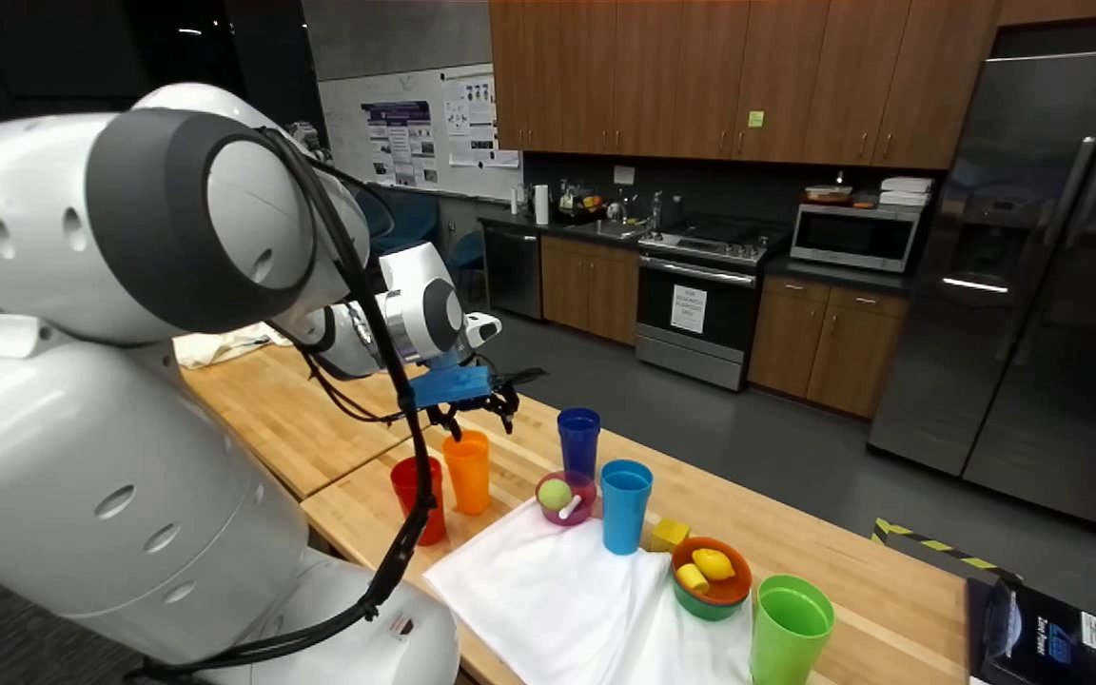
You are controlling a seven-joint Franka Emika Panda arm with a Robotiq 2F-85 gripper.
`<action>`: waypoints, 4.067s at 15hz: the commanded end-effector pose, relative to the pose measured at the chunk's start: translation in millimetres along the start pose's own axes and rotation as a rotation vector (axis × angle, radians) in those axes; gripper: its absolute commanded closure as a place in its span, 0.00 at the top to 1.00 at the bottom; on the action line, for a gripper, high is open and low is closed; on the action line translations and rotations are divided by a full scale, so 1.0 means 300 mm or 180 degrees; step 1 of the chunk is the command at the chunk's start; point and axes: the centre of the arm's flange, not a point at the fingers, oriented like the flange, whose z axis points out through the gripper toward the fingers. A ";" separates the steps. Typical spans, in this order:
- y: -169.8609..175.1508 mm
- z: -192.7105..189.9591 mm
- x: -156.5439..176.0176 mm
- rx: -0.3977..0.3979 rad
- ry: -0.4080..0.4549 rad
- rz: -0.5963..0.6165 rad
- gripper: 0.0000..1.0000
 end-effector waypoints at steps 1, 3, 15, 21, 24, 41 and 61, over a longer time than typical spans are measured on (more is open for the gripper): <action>0.000 0.000 0.000 0.0000 -0.0001 0.0000 1.00; -0.005 0.017 -0.004 0.0174 0.0019 -0.0040 1.00; -0.019 0.118 0.109 0.0263 -0.0635 0.1795 1.00; -0.002 0.107 0.082 0.0216 -0.1154 0.2049 1.00; 0.002 0.092 0.103 0.0260 -0.1257 0.2111 1.00; -0.021 0.144 0.155 0.1119 -0.1991 0.1478 1.00; -0.136 0.262 0.119 0.0968 -0.1382 0.1479 1.00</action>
